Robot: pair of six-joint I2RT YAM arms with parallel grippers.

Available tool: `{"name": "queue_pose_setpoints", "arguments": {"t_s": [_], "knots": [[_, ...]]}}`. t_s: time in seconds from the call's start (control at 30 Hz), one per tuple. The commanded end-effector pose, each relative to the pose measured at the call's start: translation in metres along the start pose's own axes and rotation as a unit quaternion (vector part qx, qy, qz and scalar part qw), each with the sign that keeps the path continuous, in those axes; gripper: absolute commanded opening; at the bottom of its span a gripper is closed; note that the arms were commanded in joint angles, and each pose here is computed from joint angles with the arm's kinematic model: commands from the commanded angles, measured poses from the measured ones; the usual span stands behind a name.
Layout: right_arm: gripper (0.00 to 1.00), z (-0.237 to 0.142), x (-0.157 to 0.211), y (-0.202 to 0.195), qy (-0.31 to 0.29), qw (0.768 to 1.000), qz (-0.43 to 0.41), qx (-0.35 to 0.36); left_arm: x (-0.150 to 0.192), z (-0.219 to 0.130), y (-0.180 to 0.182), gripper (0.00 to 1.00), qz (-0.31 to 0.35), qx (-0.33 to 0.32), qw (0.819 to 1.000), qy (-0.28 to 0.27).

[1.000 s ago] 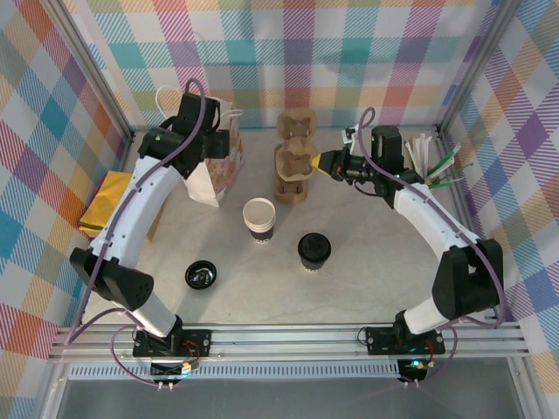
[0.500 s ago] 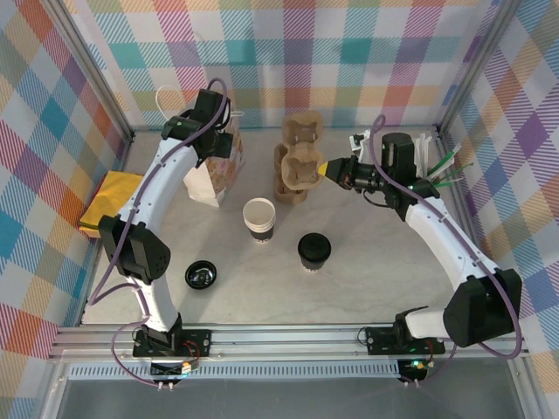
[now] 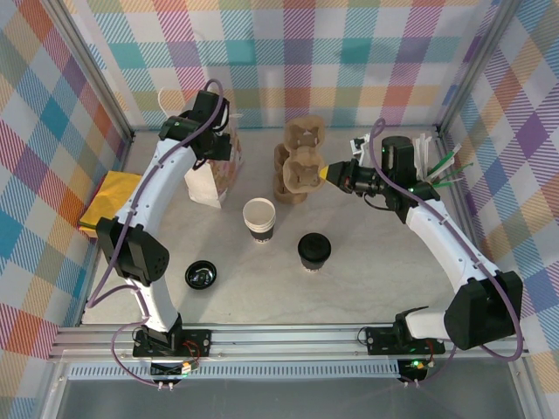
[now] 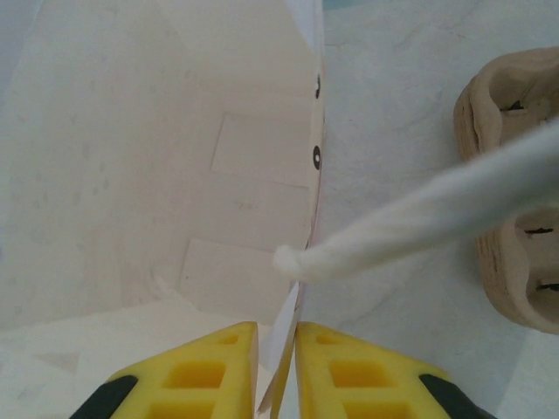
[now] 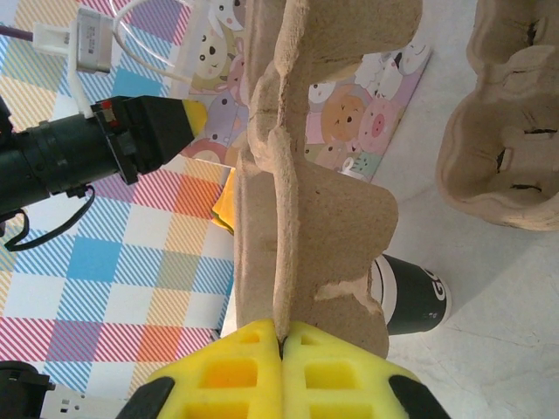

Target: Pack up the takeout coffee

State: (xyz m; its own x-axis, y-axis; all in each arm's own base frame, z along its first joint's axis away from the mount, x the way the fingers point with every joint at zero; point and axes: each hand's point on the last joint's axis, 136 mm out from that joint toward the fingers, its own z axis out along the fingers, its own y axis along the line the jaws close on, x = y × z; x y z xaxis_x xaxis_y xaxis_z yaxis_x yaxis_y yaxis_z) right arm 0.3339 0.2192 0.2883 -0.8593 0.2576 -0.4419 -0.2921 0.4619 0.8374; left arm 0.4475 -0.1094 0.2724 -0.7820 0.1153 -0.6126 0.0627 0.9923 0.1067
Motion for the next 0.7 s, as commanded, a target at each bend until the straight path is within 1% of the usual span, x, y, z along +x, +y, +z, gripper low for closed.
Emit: {"name": "queue_pose_setpoints", "arguments": {"t_s": [0.0, 0.13, 0.3, 0.5, 0.67], "knots": [[0.04, -0.008, 0.0, 0.006, -0.01, 1.0, -0.024, -0.006, 0.012, -0.027, 0.005, 0.18, -0.037, 0.006, 0.999, 0.007], [0.04, -0.008, 0.0, 0.006, -0.009, 1.0, -0.025, -0.007, 0.019, -0.043, -0.001, 0.15, -0.051, 0.005, 0.999, 0.005], [0.04, -0.008, 0.001, 0.006, -0.009, 1.0, -0.024, -0.009, 0.03, -0.056, -0.01, 0.15, -0.064, 0.01, 0.998, 0.014], [0.04, -0.009, 0.003, 0.007, -0.008, 1.0, -0.027, -0.011, 0.048, -0.063, -0.016, 0.15, -0.052, -0.013, 0.998, 0.031], [0.04, -0.012, 0.004, 0.008, -0.01, 0.999, -0.03, -0.01, 0.059, -0.071, -0.018, 0.12, -0.053, -0.011, 0.998, 0.037]]}}
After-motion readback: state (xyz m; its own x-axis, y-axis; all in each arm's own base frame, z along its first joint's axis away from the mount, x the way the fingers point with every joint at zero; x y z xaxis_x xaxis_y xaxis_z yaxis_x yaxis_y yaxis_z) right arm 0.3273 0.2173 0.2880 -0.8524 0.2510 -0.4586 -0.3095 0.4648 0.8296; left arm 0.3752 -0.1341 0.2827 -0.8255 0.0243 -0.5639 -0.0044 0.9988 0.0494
